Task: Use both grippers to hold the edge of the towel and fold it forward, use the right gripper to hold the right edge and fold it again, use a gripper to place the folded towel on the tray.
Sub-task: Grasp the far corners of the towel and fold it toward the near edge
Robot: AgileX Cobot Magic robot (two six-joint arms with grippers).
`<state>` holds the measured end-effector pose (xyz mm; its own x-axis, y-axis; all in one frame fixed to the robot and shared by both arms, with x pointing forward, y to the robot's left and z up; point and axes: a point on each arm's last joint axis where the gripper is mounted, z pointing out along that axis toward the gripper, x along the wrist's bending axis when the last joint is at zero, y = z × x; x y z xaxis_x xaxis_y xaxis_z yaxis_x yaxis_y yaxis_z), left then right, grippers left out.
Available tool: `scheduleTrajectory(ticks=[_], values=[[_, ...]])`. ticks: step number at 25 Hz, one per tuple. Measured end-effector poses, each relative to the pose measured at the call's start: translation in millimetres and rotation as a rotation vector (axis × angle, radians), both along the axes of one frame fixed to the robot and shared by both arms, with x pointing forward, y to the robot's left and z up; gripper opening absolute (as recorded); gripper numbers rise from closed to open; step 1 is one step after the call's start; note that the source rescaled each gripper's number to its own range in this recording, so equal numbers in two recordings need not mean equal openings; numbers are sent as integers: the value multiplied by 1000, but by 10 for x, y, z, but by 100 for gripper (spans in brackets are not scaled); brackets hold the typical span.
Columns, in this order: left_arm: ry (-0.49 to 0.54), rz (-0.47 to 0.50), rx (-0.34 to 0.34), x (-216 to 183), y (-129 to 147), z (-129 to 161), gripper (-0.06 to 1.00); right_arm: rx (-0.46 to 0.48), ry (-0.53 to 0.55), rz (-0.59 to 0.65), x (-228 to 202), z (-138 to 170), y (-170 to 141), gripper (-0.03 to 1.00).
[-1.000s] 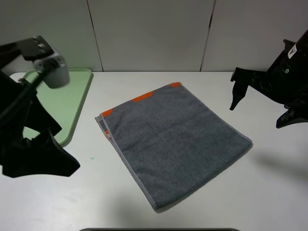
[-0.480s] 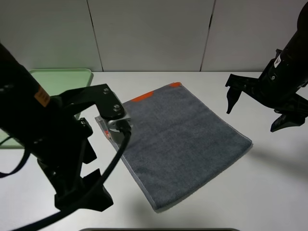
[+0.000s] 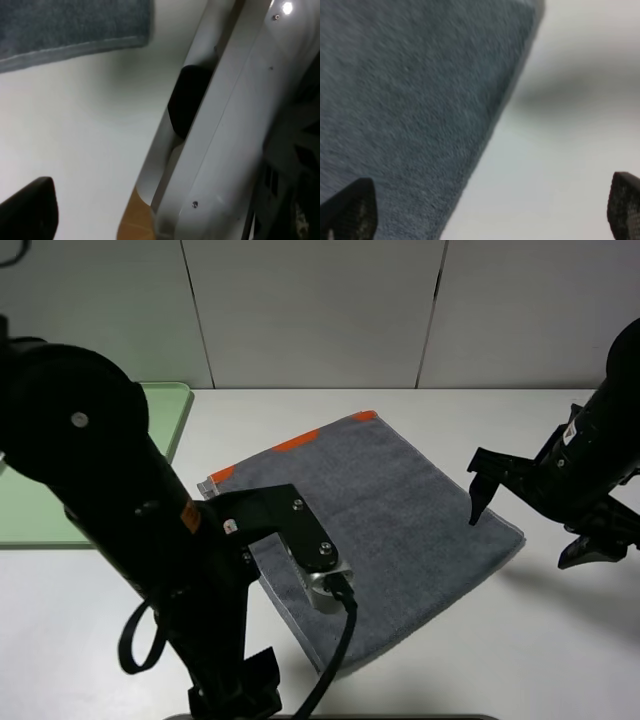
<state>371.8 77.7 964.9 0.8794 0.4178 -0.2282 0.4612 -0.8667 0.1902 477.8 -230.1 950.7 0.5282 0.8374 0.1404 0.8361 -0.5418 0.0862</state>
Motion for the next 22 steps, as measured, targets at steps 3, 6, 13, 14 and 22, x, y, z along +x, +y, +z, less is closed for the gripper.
scheduleTrajectory(ticks=[3, 6, 13, 14, 22], values=[[14, 28, 4, 51, -92, -84, 93, 7, -9, -4, -8, -22, 1, 100], [26, 47, 3, 133, -219, -124, 93, 12, -14, -8, 2, -29, 6, 100], [40, 45, -2, 350, -544, -125, 93, 23, -18, -2, 16, -53, 20, 100], [43, 43, -1, 369, -575, -123, 93, 24, -19, -2, 19, -58, 22, 100], [29, -15, 8, 406, -822, -131, 93, 34, -60, 1, 57, -52, 31, 100]])
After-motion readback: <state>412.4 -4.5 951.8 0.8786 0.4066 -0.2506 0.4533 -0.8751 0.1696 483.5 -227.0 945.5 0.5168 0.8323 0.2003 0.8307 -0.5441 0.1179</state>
